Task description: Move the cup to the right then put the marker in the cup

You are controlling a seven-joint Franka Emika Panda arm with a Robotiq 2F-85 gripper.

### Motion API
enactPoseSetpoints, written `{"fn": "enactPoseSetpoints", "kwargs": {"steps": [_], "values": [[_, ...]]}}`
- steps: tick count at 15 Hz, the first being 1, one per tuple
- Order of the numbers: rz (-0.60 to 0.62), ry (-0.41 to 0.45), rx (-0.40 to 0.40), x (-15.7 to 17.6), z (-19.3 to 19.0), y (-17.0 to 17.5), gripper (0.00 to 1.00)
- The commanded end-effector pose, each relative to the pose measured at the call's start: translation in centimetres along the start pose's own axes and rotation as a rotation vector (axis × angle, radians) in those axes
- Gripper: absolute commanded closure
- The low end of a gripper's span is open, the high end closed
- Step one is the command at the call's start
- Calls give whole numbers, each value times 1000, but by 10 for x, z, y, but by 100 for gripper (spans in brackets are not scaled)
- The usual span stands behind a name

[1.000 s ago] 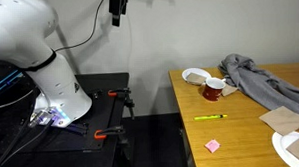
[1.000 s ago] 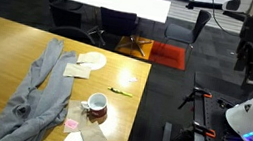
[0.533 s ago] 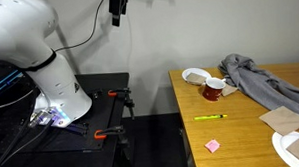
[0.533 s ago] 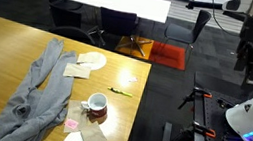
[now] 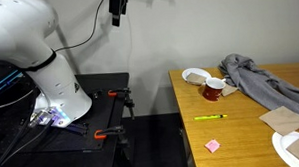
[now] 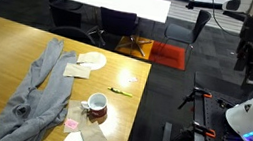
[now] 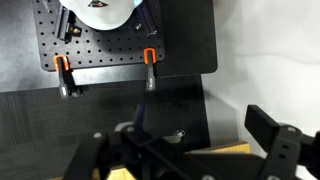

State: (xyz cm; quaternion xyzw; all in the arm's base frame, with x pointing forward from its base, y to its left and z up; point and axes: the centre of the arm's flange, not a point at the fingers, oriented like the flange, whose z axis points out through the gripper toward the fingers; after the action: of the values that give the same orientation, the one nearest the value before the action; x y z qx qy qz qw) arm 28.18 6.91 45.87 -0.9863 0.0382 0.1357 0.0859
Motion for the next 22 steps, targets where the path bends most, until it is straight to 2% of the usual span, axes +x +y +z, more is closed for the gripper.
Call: {"fn": "enactPoseSetpoints", "kwargs": {"steps": [1,9,16,22], "values": [[12,24,-19,10,-5,3,0],[38,235,-70,59,-27,29,0],[-45,385,-164,134,-14,50,0],[-166,454,-159,199,-8,63,0]]}}
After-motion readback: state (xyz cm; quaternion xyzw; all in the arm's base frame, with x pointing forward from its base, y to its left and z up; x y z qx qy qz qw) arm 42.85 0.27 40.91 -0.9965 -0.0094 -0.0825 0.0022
